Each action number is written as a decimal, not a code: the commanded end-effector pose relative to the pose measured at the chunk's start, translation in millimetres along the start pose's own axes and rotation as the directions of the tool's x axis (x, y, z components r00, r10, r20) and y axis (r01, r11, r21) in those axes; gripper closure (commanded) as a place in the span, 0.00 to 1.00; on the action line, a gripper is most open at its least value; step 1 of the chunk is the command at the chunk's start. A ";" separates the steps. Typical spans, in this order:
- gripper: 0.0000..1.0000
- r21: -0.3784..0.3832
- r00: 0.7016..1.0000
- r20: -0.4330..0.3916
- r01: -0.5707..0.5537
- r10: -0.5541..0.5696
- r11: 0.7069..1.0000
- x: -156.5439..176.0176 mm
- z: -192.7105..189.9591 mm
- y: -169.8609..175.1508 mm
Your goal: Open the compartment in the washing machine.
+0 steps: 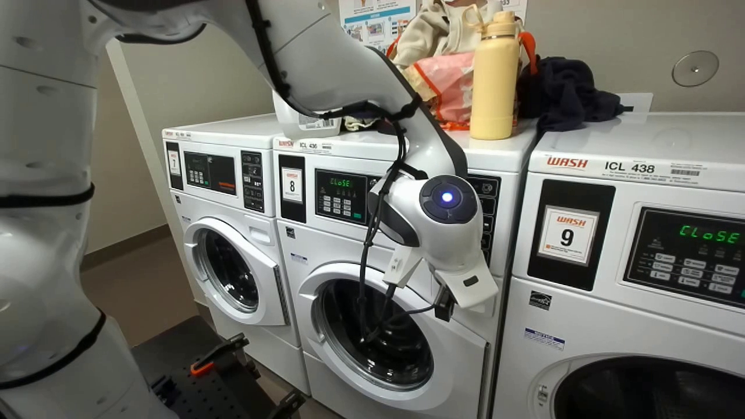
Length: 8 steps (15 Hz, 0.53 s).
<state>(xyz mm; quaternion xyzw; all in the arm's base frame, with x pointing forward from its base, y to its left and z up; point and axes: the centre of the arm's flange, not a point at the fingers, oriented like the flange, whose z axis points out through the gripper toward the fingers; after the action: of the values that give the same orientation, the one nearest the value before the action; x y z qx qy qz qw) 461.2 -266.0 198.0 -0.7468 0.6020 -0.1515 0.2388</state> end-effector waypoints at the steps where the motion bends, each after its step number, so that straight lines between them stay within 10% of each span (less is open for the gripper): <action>1: 0.00 0.017 1.000 0.002 0.008 -0.008 1.000 2.0 8.2 -3.2; 8: 0.00 0.023 1.000 0.004 0.014 -0.014 1.000 4.5 16.0 -7.0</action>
<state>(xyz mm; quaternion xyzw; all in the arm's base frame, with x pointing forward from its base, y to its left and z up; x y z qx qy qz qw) 467.8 -266.7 190.2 -0.7498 0.5998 -0.1485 0.2367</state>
